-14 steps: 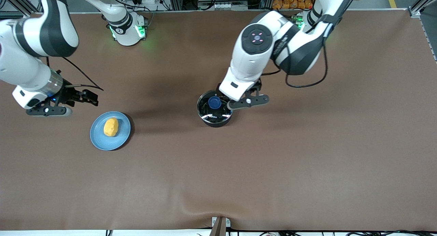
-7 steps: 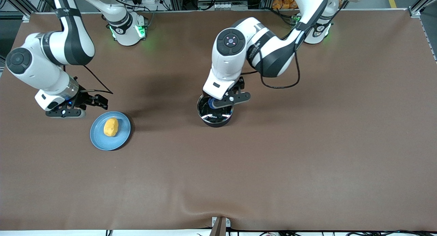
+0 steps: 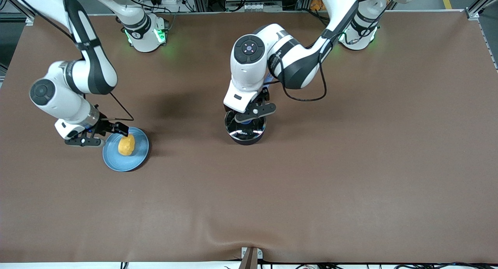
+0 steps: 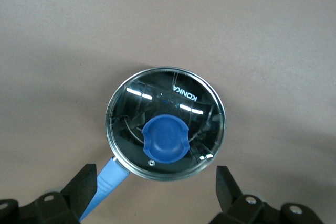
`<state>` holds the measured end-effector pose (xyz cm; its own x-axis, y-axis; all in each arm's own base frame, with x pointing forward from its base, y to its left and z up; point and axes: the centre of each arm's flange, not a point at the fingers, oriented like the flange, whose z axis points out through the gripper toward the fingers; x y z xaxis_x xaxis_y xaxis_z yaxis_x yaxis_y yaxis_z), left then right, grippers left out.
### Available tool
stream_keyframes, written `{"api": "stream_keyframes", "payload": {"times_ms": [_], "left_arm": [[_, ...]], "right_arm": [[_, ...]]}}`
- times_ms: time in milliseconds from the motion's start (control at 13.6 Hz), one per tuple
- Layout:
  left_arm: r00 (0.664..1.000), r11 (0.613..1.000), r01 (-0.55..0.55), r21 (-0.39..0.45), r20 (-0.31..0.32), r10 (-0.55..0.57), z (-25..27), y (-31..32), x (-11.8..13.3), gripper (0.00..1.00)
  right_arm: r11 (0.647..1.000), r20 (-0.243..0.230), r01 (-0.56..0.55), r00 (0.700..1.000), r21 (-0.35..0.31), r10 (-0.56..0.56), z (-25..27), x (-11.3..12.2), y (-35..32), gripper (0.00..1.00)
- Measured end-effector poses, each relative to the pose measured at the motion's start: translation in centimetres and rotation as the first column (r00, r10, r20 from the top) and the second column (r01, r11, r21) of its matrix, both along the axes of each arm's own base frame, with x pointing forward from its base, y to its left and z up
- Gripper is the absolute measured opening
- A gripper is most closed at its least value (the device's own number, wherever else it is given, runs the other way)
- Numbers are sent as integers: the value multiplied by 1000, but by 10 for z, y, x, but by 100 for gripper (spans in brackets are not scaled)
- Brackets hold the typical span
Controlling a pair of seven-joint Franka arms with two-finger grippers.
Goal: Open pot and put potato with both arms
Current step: 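Grasp the blue lid knob with the left gripper while the right gripper grasps the potato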
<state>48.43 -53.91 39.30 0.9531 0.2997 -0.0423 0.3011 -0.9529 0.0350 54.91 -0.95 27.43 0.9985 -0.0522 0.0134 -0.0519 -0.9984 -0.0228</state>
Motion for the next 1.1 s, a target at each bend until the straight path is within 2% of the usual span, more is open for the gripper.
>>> {"api": "stream_keyframes", "payload": {"times_ms": [221,736,1105], "left_arm": [[1000,1000,-4,20,30,4,-12,-8,-3,100],[995,996,-85,-9,55,85,-46,-16,7,100],[991,993,-119,-3,54,119,-54,-19,4,100]], "right_arm": [[1000,18,8,1000,-1,-8,-28,4,-4,100],[1000,0,11,1000,-1,-11,-68,2,-5,100],[1000,-1,12,1000,-1,-12,-82,1,-5,100]]}}
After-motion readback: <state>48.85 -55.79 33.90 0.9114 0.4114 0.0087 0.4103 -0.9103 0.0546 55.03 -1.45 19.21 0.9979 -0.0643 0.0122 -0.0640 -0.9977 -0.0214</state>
